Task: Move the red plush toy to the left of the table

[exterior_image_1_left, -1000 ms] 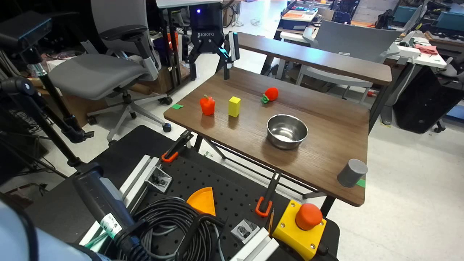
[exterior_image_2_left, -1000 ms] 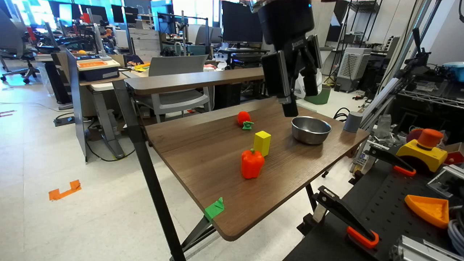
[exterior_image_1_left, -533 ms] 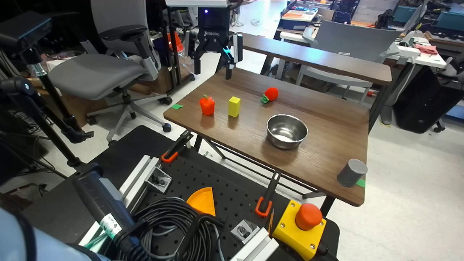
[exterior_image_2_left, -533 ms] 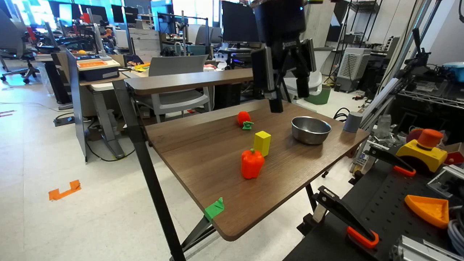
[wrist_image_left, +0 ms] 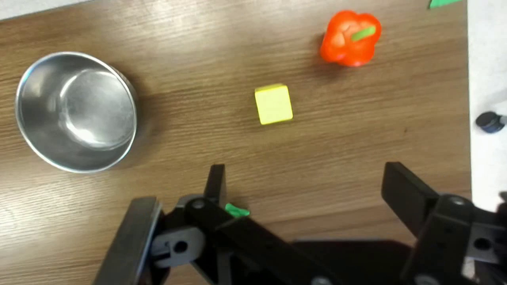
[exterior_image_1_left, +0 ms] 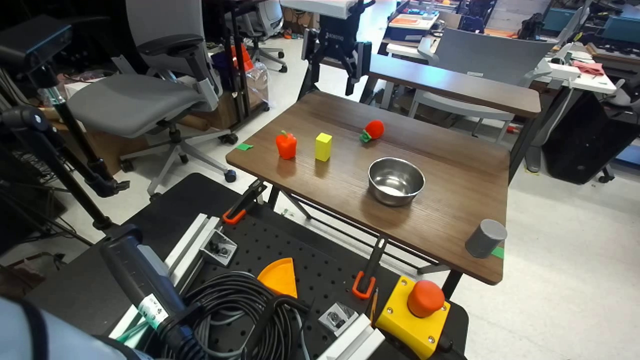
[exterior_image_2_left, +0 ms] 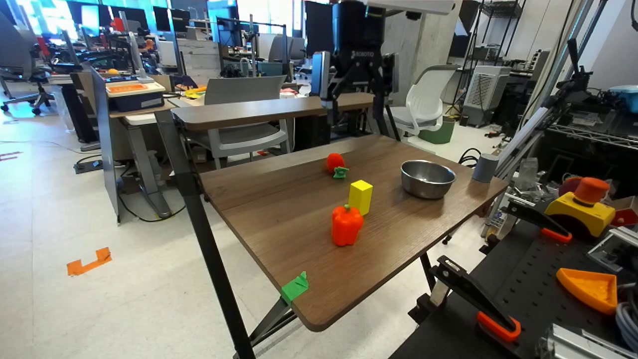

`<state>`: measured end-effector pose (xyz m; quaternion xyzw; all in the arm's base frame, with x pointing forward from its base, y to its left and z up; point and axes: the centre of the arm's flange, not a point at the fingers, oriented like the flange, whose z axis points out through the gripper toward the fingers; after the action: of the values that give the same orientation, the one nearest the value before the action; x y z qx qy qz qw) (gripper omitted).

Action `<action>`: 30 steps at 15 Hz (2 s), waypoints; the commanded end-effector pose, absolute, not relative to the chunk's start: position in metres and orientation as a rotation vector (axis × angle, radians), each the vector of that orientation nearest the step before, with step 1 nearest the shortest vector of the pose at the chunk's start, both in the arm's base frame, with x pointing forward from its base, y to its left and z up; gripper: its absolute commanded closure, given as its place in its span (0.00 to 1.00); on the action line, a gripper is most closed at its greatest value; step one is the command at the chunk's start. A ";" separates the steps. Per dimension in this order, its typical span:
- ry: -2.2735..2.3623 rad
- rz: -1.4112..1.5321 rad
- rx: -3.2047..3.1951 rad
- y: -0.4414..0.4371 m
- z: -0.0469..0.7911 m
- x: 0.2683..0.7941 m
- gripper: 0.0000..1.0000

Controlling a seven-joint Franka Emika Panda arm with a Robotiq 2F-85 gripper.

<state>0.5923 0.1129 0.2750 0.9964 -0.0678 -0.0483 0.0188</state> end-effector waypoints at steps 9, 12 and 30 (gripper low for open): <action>-0.737 -0.019 2.968 0.053 0.205 0.735 0.00; -0.756 -0.075 2.939 0.055 0.176 0.751 0.00; -0.607 -0.211 3.006 0.117 0.169 0.757 0.95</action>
<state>0.7564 0.0787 0.1434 0.9675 -0.2357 -0.0714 0.0579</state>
